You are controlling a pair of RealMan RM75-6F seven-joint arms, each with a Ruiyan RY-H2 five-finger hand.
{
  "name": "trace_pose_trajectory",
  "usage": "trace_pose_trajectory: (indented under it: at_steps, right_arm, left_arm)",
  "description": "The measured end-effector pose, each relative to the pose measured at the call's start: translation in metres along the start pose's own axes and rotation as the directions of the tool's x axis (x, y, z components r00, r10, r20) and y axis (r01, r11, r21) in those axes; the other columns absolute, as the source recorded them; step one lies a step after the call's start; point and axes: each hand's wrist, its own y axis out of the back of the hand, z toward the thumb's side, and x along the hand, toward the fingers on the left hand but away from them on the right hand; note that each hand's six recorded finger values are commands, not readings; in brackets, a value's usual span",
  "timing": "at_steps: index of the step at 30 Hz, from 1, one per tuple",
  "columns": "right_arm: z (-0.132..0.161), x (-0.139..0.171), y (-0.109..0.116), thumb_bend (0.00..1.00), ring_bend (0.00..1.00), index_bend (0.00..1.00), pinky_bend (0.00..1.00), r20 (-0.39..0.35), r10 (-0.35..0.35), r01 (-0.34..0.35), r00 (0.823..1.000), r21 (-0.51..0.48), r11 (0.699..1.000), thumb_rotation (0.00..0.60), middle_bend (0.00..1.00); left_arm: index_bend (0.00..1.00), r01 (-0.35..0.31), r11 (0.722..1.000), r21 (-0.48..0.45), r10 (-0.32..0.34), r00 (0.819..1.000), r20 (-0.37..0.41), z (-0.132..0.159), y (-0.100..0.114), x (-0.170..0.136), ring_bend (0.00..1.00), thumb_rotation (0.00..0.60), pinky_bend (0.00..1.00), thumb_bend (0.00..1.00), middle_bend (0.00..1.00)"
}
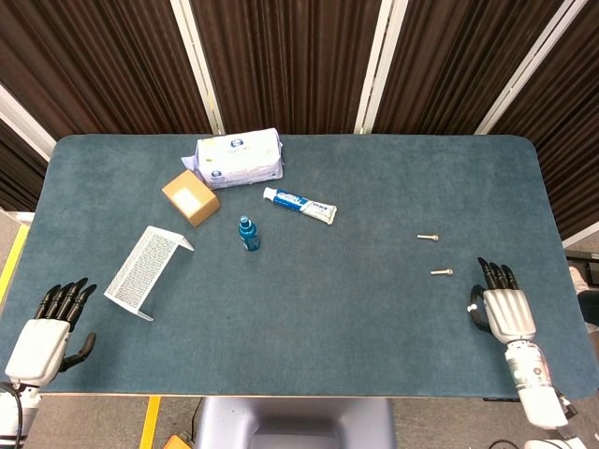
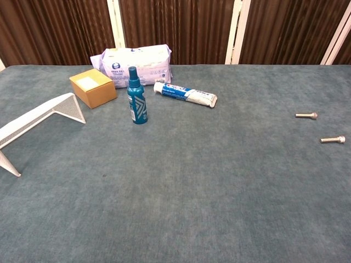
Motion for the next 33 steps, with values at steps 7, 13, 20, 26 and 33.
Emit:
trace_pose_trajectory:
  at_steps: [7,13,20,26,33]
  right_arm:
    - [-0.003,0.002,-0.004,0.46,0.00,0.62,0.08,0.011,0.011,-0.011,1.000,-0.005,1.000,0.600,0.03]
    - [-0.007,0.004,-0.005,0.46,0.00,0.55,0.08,0.023,0.013,-0.013,1.000,-0.015,1.000,0.600,0.03]
    - [-0.011,0.005,-0.005,0.46,0.00,0.49,0.08,0.030,0.015,-0.015,0.999,-0.016,1.000,0.600,0.03]
    - [-0.011,0.004,0.000,0.46,0.00,0.48,0.08,0.030,0.000,0.001,1.000,-0.026,1.000,0.600,0.03]
    - [-0.006,-0.005,0.013,0.46,0.00,0.48,0.08,0.013,-0.030,0.031,0.999,-0.023,0.999,0.600,0.03]
  left_arm:
    - [0.00,0.001,1.000,0.001,-0.001,1.000,0.000,0.000,0.000,0.000,0.00,0.600,0.04,0.45,0.00]
    - [0.00,0.002,1.000,0.002,-0.002,1.000,-0.001,0.000,-0.001,0.000,0.00,0.600,0.04,0.45,0.00]
    - [0.00,0.002,1.000,0.004,-0.002,1.000,0.000,0.000,-0.001,0.001,0.00,0.600,0.04,0.45,0.00]
    - [0.00,0.002,1.000,0.001,-0.002,1.000,-0.001,0.000,-0.001,0.000,0.00,0.600,0.04,0.46,0.00]
    - [0.00,0.010,1.000,-0.003,-0.010,1.000,-0.002,0.000,-0.002,0.001,0.00,0.600,0.04,0.46,0.00]
